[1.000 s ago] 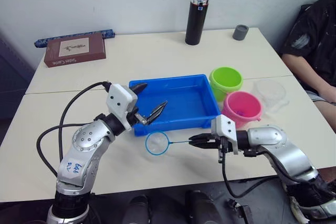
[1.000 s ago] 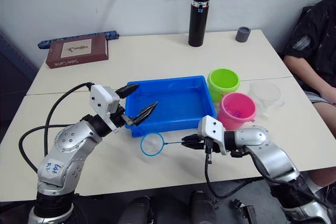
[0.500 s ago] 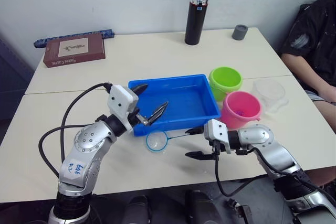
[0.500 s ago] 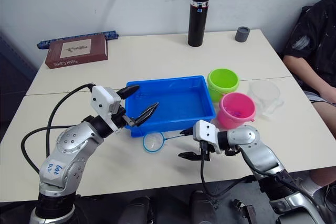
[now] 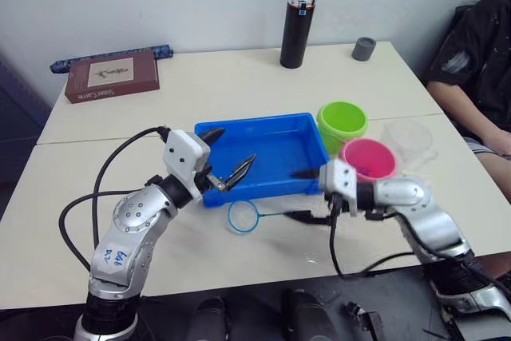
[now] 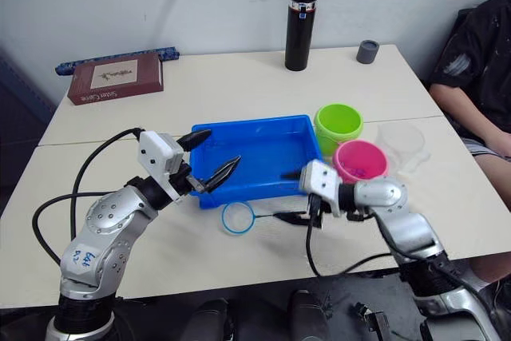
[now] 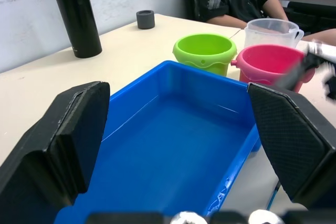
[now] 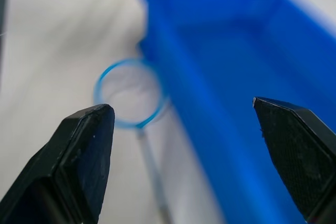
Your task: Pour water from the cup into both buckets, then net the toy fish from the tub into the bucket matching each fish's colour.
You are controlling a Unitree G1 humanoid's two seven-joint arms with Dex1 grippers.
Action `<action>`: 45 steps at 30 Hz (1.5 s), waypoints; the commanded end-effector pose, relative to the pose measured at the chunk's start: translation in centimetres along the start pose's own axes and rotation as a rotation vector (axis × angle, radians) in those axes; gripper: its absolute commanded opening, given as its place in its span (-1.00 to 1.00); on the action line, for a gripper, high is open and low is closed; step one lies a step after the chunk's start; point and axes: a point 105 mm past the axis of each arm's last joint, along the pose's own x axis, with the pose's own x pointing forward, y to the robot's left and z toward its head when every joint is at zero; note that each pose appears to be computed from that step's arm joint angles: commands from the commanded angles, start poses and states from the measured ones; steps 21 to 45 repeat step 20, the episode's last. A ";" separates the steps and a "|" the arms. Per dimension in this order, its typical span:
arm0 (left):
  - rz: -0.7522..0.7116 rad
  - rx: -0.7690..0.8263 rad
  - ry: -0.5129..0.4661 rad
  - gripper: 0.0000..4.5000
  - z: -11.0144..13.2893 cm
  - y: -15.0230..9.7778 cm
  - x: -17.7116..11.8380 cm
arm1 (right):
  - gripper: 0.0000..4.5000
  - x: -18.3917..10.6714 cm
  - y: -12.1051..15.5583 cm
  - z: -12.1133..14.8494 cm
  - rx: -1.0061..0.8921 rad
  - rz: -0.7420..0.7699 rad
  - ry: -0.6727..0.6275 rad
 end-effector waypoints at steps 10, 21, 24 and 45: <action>0.128 -0.022 -0.032 1.00 -0.4 1.9 0.4 | 0.99 -4.5 -8.9 4.0 0.064 -0.701 -0.119; 0.230 -0.065 0.026 1.00 -2.6 4.0 -0.4 | 0.99 -6.2 -9.4 -1.5 0.154 -0.949 0.022; 0.230 -0.065 0.026 1.00 -2.6 4.0 -0.4 | 0.99 -6.2 -9.4 -1.5 0.154 -0.949 0.022; 0.230 -0.065 0.026 1.00 -2.6 4.0 -0.4 | 0.99 -6.2 -9.4 -1.5 0.154 -0.949 0.022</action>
